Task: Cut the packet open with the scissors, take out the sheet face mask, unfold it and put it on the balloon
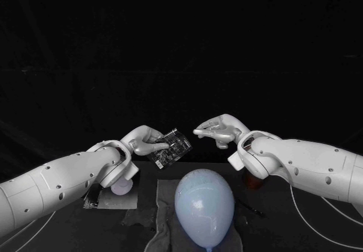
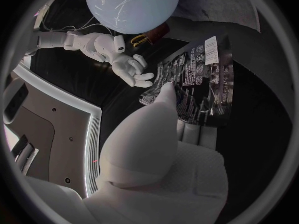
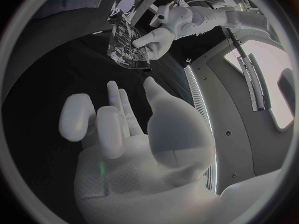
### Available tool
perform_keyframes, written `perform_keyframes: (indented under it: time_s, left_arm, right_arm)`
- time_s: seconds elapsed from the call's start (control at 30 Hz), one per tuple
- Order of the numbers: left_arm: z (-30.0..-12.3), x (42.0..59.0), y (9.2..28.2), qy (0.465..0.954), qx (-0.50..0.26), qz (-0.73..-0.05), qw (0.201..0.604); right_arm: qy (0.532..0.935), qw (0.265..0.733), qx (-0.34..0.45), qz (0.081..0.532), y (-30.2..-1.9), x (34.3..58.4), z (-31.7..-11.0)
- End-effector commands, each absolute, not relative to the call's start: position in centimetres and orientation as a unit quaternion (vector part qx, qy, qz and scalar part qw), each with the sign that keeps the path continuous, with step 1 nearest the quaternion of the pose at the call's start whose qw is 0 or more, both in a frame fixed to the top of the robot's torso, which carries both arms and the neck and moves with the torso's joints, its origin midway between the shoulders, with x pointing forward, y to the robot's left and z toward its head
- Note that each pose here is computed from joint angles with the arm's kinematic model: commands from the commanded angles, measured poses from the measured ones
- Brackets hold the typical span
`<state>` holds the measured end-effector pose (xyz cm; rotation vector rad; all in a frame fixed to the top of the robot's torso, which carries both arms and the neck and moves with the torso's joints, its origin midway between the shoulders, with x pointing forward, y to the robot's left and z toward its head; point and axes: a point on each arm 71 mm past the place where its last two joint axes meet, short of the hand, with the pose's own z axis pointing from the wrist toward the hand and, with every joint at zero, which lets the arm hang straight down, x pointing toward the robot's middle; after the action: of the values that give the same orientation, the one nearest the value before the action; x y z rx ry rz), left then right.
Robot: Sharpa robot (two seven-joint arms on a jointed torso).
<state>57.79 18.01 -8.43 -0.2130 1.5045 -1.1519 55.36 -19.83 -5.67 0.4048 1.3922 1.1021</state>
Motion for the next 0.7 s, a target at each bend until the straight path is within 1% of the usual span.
perform_keyframes:
  time_s: [0.03,0.47,0.7]
  left_arm:
    - [-8.4,57.6,17.9,0.643,-0.093,-0.506,0.567]
    - [-8.2,57.8,18.8,0.627,-0.118,-0.513,0.574]
    - [-8.9,58.0,19.7,0.617,-0.147,-0.516,0.576]
  right_arm:
    - [0.583,0.619,0.185,0.493,-20.0,55.5,-5.3]
    - [0.575,0.627,0.192,0.489,-20.4,55.8,-5.3]
    - [0.564,0.626,0.201,0.500,-20.9,55.7,-6.0]
